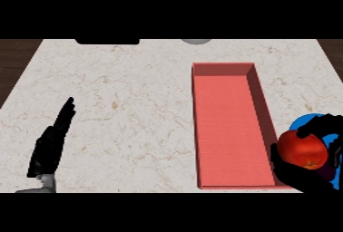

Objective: Pick the tomato from the plate and place it in the cardboard box

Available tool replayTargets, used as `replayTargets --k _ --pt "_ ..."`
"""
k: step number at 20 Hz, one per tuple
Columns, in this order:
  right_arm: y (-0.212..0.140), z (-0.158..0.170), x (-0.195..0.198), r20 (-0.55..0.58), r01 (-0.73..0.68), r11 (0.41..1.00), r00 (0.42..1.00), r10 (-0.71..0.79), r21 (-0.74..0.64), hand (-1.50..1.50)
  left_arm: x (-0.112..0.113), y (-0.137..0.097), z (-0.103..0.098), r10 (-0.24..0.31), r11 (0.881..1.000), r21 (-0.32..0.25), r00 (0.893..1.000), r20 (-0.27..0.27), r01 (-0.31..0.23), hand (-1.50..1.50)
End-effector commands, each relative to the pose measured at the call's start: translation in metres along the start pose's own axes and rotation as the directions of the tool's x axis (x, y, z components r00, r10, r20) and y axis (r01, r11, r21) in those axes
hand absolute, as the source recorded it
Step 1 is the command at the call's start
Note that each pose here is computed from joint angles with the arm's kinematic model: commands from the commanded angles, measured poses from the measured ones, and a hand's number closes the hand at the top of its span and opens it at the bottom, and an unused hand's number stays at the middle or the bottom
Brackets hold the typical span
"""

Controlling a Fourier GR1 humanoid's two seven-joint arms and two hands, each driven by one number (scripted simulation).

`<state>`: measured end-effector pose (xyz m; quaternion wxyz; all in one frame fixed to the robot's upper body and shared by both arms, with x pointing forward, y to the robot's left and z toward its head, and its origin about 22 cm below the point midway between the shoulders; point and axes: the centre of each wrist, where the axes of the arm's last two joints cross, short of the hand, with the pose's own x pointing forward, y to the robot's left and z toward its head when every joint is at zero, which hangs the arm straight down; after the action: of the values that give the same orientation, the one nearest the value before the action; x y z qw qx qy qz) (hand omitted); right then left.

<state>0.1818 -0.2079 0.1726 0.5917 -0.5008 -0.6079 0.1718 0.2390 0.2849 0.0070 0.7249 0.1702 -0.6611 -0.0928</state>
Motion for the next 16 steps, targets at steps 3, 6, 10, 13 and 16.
replayTargets --k 3,6,10,13,16 --pt "0.020 -0.042 0.050 -0.031 0.002 0.998 1.000 0.000 0.056 1.50 -0.007 -0.005 -0.003 -0.009 1.000 0.003 1.000 0.002 0.009 0.00" --pt "0.026 -0.065 0.044 -0.044 0.015 0.996 0.999 -0.012 0.087 1.50 -0.001 -0.003 -0.016 0.001 1.000 -0.016 1.000 -0.018 -0.001 0.00" --pt "0.085 -0.086 0.054 -0.088 -0.025 0.986 0.995 0.040 0.164 1.50 -0.003 0.002 -0.004 -0.012 1.000 -0.017 1.000 0.007 0.012 0.00" --pt "0.092 -0.120 0.051 -0.116 -0.010 0.984 0.993 0.031 0.181 1.50 -0.002 0.004 0.004 -0.001 1.000 0.004 1.000 -0.001 0.001 0.00" --pt "0.118 -0.114 0.058 -0.149 -0.013 0.979 0.988 0.044 0.202 1.50 0.002 0.000 -0.009 -0.004 1.000 -0.016 1.000 0.005 0.005 0.00"
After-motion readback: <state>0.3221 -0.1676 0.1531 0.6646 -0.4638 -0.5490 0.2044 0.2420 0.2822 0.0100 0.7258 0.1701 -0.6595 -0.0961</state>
